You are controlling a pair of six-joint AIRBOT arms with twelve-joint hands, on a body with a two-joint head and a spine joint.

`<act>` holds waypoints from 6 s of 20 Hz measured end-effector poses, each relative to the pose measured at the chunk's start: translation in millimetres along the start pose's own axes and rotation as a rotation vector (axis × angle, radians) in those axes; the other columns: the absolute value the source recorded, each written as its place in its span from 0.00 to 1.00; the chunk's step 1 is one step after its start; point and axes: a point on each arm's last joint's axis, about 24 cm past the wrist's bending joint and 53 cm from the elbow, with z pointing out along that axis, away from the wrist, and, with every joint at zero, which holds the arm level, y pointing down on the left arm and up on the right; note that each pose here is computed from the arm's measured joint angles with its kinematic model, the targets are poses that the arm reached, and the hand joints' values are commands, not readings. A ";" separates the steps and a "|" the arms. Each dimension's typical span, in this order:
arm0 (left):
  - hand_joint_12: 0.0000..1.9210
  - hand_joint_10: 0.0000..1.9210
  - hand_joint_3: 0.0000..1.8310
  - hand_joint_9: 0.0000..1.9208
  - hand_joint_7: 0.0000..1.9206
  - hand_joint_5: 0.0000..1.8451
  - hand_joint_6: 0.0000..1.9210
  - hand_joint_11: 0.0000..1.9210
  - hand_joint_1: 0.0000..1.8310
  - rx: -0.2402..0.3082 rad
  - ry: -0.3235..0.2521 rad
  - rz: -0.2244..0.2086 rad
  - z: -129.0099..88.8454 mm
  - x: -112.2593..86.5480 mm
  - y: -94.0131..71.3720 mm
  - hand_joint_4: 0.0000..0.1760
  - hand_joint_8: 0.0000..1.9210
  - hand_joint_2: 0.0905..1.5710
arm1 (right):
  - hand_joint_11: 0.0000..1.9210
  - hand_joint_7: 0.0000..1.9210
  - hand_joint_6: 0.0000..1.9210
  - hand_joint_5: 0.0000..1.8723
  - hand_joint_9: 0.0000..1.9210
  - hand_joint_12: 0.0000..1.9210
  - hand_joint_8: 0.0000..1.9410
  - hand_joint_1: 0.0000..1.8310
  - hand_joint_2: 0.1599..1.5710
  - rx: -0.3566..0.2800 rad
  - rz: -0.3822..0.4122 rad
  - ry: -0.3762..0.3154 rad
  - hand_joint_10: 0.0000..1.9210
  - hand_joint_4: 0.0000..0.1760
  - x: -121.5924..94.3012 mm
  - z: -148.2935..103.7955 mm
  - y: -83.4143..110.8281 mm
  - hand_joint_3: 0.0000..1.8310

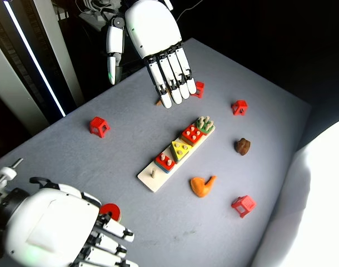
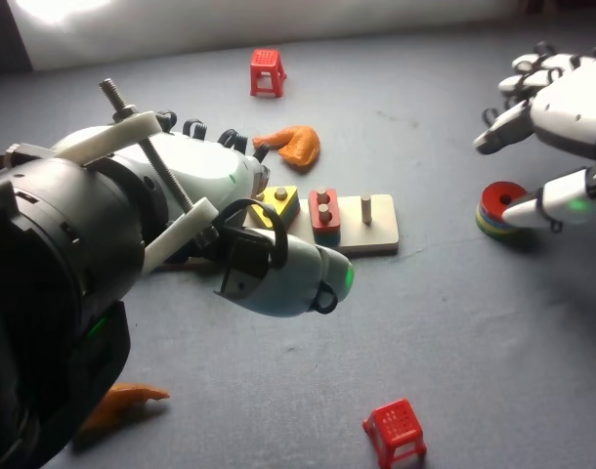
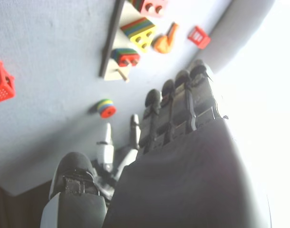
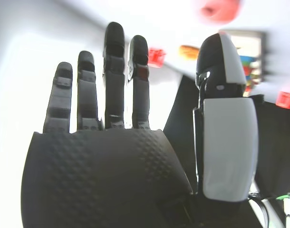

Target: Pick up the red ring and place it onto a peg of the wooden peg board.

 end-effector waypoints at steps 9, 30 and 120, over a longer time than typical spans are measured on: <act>0.00 0.00 0.00 0.00 0.02 0.04 0.00 0.00 0.00 -0.001 0.003 0.006 0.0 0.6 0.4 0.00 0.00 0.71 | 0.00 0.36 0.01 0.33 0.09 0.00 0.02 0.46 0.58 0.012 -0.017 0.012 0.00 0.04 13.4 10.4 -6.6 0.01; 0.00 0.00 0.00 0.00 0.01 0.02 0.00 0.00 0.00 -0.112 -0.048 -0.048 10.7 -22.3 30.3 0.00 0.00 0.71 | 0.00 0.55 0.06 0.48 0.14 0.00 0.07 0.50 0.60 0.014 -0.023 0.028 0.02 0.00 22.5 15.3 -7.9 0.01; 0.00 0.00 0.00 0.00 0.01 0.02 0.00 0.00 0.00 -0.181 -0.078 -0.120 32.2 -43.3 59.2 0.00 0.00 0.73 | 0.00 0.20 0.01 0.19 0.19 0.52 0.01 0.38 0.71 -0.041 0.104 0.032 0.01 0.00 -29.2 -121.0 55.6 0.00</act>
